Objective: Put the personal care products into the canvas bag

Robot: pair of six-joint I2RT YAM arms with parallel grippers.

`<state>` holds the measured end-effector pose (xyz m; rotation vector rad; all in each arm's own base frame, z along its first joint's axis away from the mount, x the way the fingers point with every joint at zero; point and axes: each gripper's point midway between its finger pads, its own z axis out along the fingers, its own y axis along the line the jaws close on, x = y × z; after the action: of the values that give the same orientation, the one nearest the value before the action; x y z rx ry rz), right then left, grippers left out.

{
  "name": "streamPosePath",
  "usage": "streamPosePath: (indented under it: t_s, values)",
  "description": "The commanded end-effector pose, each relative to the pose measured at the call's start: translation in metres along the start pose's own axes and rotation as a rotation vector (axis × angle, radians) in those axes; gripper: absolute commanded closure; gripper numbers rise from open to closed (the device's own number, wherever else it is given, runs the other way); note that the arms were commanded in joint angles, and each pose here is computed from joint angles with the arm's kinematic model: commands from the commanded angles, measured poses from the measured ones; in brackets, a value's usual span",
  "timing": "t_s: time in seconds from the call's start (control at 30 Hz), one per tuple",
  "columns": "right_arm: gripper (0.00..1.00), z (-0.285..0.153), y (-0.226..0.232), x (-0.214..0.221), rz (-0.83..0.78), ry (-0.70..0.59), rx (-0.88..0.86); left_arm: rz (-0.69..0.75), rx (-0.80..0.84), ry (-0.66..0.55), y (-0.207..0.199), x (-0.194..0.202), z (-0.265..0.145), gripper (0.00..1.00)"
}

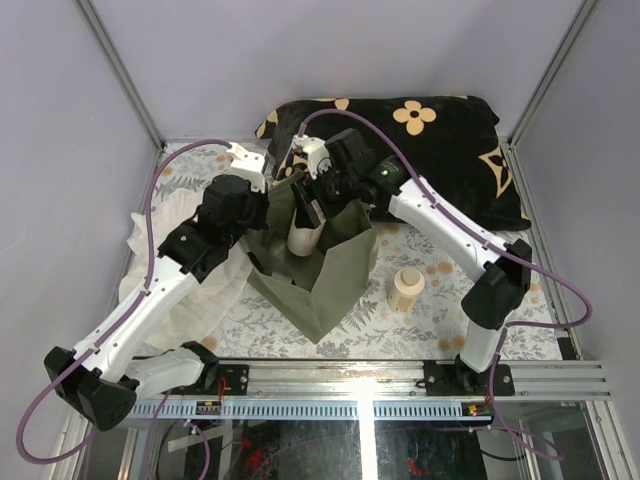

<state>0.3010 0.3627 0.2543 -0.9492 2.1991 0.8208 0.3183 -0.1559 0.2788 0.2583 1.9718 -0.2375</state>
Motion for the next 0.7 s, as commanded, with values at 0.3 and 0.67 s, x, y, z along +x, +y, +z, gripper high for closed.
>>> streamPosePath:
  t_s: [0.3,0.67]
  values:
    - [1.00,0.054,0.002,-0.021,-0.091,-0.163,0.142,-0.126,-0.056,-0.112,0.011,0.003,-0.002,1.00]
    - [0.93,0.092,-0.021,0.014,-0.112,-0.071,0.251,-0.131,-0.071,-0.105,0.015,0.011,-0.005,1.00]
